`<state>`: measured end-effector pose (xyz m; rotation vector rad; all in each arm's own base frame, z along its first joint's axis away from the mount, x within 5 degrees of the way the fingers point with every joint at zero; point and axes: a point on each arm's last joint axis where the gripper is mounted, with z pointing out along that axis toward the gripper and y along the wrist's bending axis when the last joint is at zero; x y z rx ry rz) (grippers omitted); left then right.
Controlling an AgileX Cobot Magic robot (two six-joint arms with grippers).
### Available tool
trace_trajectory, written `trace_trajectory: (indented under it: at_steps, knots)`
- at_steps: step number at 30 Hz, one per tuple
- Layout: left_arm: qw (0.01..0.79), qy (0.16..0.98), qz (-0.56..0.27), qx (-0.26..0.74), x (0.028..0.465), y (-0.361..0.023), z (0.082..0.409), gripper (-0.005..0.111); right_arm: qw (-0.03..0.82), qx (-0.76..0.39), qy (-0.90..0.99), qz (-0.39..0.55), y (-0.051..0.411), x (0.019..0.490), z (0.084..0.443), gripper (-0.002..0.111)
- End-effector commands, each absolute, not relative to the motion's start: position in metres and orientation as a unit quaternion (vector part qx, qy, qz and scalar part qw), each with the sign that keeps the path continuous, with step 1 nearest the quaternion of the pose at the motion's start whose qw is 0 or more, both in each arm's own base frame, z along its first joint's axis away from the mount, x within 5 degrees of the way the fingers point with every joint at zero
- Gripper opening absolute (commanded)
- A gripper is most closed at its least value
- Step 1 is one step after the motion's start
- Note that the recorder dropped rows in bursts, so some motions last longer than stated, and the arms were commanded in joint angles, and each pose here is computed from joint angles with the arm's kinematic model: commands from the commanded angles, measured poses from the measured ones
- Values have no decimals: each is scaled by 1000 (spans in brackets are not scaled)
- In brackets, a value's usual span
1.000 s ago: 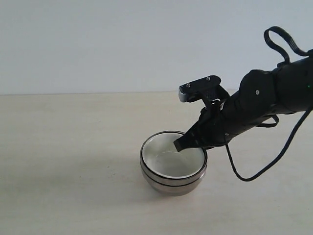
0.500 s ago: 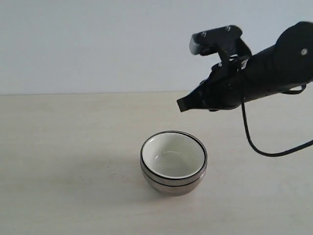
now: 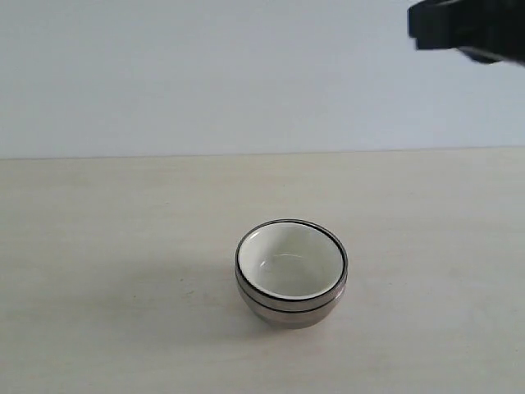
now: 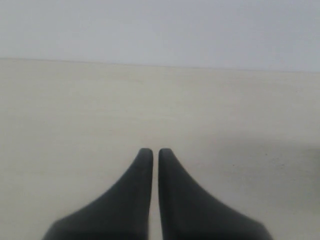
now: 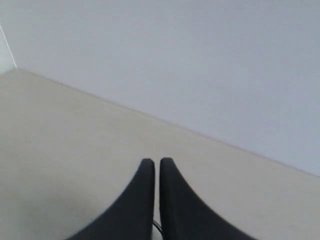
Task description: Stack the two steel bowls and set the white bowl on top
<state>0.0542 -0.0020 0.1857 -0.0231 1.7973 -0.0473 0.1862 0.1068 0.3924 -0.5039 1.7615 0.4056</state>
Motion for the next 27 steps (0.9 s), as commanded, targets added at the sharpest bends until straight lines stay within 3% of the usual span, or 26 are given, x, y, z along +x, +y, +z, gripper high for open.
trace_trajectory:
  at_steps: [1,9,18,27]
  knots:
    - [625,780,-23,-10,54,-2,185,4,652,-203,705,192,77,130,418,0]
    - [625,780,-23,-10,54,-2,185,4,772,-167,570,228,16,14,430,0]
    - [625,780,-23,-10,54,-2,185,4,836,-126,475,244,-18,-48,427,0]
    - [625,780,-23,-10,54,-2,185,4,867,-56,480,124,-6,-66,419,0]
